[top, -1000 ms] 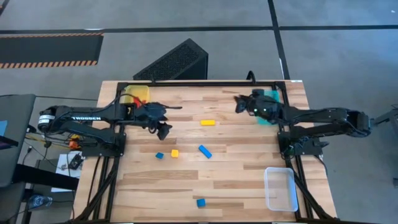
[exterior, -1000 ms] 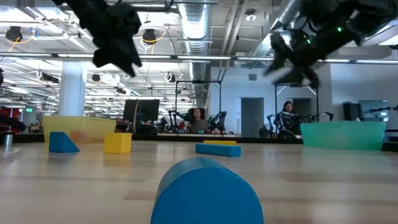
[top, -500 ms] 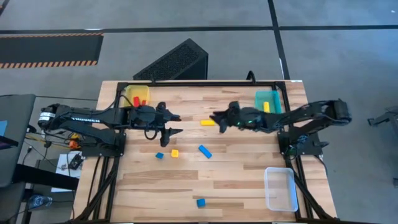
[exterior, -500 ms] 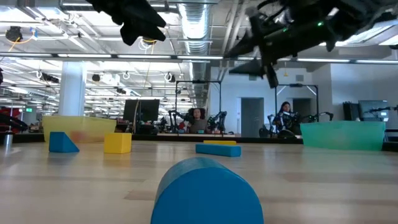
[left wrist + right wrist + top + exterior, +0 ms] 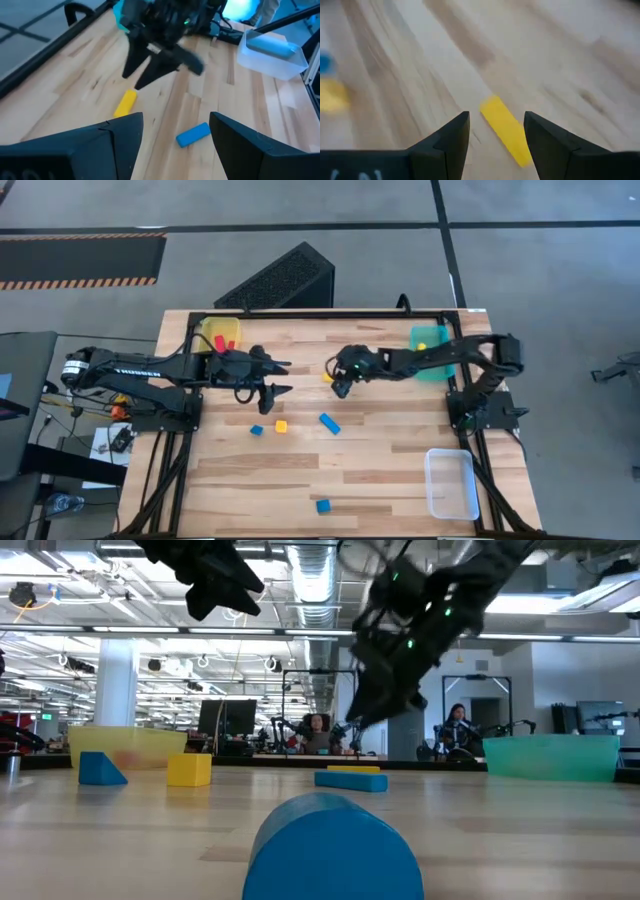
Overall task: Sort & place blocks by color
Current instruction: Put the right yellow block into the green bin
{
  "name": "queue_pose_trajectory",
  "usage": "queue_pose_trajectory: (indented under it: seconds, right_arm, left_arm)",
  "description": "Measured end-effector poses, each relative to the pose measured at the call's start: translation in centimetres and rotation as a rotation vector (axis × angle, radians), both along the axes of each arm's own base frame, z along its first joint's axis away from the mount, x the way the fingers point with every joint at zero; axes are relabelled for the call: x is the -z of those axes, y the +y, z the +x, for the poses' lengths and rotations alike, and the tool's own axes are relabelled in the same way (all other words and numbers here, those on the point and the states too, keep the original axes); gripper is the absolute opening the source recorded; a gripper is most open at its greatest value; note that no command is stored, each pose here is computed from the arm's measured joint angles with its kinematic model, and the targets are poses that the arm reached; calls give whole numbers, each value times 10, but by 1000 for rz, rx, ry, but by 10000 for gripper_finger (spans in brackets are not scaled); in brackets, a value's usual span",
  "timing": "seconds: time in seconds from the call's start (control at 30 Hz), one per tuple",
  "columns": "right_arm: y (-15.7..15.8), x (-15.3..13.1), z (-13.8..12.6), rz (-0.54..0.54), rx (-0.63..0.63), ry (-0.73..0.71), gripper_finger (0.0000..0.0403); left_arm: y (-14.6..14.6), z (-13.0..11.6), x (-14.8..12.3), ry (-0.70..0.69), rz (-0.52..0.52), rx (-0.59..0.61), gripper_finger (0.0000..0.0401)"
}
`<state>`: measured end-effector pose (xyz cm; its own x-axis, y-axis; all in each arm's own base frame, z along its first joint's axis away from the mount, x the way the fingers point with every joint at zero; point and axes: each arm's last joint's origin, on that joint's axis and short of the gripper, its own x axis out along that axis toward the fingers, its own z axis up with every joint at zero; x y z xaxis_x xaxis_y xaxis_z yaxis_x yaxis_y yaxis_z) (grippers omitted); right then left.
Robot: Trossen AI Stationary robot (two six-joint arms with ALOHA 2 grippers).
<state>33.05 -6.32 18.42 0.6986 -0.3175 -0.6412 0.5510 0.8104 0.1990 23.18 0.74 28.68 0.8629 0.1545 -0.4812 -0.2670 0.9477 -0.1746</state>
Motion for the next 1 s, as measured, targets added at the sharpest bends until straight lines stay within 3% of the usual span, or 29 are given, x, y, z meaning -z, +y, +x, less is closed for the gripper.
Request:
queue_pose_trajectory:
  seconds: [0.3, 0.47, 0.67, 0.8, 1.0]
  right_arm:
    - [-30, 40, 17, 43, -164, 253, 218]
    - [-33, 48, 28, -3, -234, 311, 218]
    - [-32, 64, 32, 21, -259, 385, 211]
    - [-27, 65, 32, 57, -217, 391, 185]
    - [-20, 53, 32, 99, -155, 330, 104]
  left_arm:
    - [-1, -4, 7, 68, -71, -39, 214]
    - [-1, -5, 9, 90, -82, -47, 214]
    - [-1, -6, 10, 100, -114, -70, 214]
    - [-1, -7, 10, 97, -153, -97, 214]
    - [-1, -8, 12, 118, -190, -124, 214]
